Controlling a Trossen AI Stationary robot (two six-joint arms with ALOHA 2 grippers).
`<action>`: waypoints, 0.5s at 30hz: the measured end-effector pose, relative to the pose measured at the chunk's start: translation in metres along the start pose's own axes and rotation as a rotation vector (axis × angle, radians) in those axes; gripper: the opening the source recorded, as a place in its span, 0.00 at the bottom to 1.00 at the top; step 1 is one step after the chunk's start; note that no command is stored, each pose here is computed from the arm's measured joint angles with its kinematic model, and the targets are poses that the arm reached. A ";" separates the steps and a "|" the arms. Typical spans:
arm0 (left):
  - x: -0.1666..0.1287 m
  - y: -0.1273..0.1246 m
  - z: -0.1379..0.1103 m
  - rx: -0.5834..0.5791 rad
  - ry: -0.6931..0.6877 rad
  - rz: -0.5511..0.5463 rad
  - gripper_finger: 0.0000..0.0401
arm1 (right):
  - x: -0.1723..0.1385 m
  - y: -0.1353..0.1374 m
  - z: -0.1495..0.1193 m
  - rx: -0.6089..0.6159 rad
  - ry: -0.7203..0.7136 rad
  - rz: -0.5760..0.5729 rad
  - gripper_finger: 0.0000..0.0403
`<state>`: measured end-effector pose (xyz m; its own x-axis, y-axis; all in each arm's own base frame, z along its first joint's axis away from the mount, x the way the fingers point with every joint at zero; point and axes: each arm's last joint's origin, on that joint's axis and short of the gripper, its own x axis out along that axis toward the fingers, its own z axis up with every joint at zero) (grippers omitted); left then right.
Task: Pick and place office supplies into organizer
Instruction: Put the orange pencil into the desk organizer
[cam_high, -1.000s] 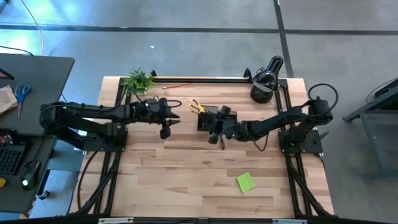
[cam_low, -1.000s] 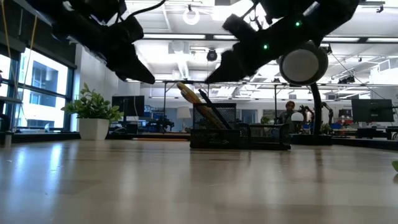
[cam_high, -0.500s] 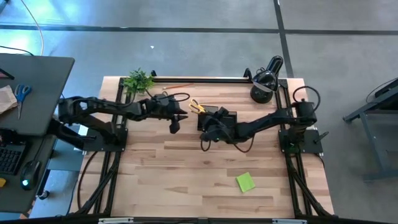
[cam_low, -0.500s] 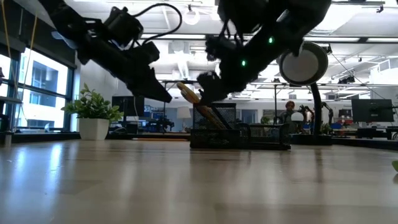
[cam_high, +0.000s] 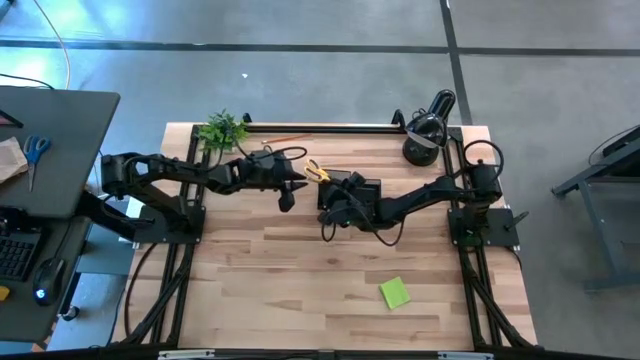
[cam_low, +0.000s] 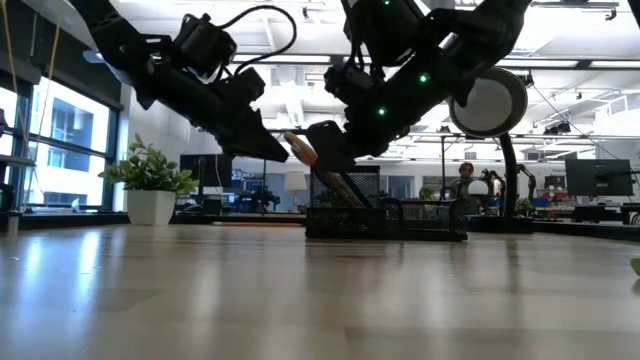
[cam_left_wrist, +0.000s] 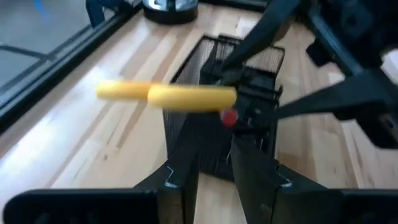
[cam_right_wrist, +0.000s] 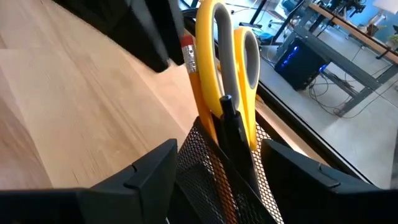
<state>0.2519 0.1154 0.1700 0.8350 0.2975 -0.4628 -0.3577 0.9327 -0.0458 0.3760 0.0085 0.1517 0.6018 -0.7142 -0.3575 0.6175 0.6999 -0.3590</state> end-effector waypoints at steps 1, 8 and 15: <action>0.000 0.000 0.001 0.001 -0.011 0.000 0.21 | 0.000 0.000 0.000 0.000 0.000 0.000 0.56; 0.000 0.000 0.007 0.008 -0.078 -0.001 0.21 | 0.001 -0.001 0.001 0.042 -0.004 -0.013 0.56; 0.001 -0.002 0.016 0.009 -0.095 -0.055 0.21 | 0.009 0.001 0.002 0.072 -0.052 -0.005 0.55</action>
<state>0.2601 0.1175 0.1837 0.8893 0.2629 -0.3741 -0.3063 0.9500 -0.0605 0.3828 0.0031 0.1500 0.6228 -0.7186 -0.3093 0.6546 0.6952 -0.2969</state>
